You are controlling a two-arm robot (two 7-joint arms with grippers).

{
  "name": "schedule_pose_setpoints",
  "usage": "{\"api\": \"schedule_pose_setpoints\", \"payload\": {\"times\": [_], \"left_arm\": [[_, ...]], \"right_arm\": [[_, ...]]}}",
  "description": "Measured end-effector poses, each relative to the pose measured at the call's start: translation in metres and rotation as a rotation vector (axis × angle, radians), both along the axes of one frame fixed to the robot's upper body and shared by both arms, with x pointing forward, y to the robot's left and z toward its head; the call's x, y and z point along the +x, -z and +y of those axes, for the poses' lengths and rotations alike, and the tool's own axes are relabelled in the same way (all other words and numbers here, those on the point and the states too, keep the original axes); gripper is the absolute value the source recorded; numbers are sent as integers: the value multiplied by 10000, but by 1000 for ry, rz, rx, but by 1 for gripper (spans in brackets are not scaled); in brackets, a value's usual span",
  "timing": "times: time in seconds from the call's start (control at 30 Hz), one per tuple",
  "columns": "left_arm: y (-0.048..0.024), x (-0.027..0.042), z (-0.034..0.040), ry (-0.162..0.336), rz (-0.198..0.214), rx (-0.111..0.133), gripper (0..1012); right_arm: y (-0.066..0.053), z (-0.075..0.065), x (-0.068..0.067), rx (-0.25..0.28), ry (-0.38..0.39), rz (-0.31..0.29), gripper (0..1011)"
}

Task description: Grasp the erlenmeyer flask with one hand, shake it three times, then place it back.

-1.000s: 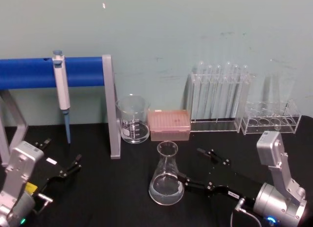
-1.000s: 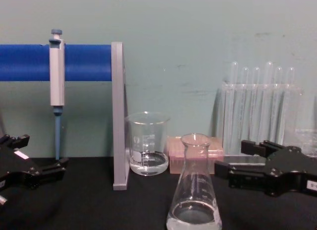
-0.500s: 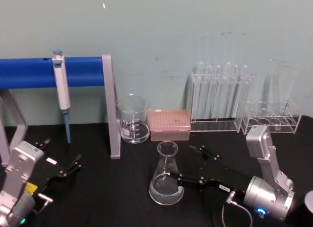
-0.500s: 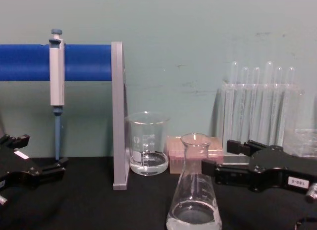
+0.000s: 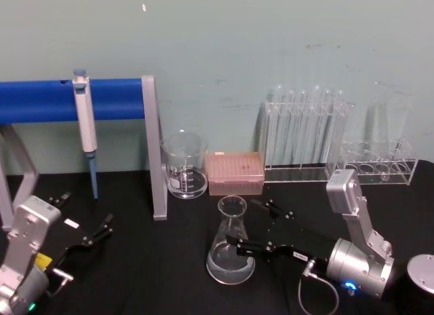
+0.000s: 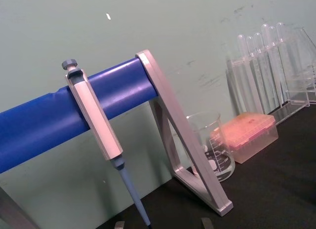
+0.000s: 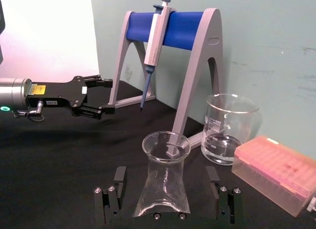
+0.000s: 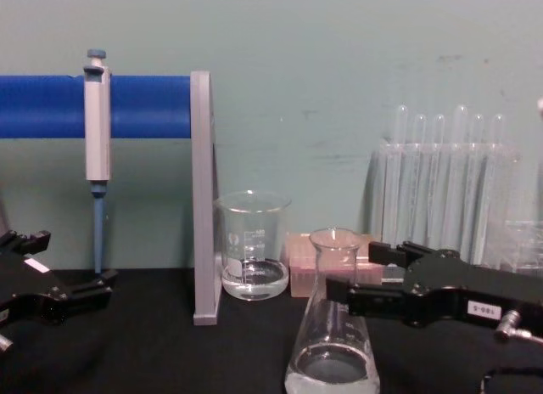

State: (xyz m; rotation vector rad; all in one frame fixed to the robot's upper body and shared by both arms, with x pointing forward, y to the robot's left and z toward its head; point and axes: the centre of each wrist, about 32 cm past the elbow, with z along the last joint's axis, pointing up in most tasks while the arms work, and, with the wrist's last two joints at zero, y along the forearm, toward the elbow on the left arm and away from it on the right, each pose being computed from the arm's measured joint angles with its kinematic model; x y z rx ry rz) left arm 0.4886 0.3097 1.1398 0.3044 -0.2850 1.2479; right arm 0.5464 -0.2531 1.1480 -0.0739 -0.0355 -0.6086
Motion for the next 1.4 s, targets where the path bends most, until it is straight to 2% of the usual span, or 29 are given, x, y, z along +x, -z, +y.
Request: {"api": "schedule_pose_setpoints", "payload": {"times": [0.67,1.4], "left_arm": [[0,0,0,0,0,0,1001],[0,0,0,0,0,0,1001]], "right_arm": [[-1,89,175,-6,-20,-3,1003],[0,121,243,-5,-37,3,1003]]}}
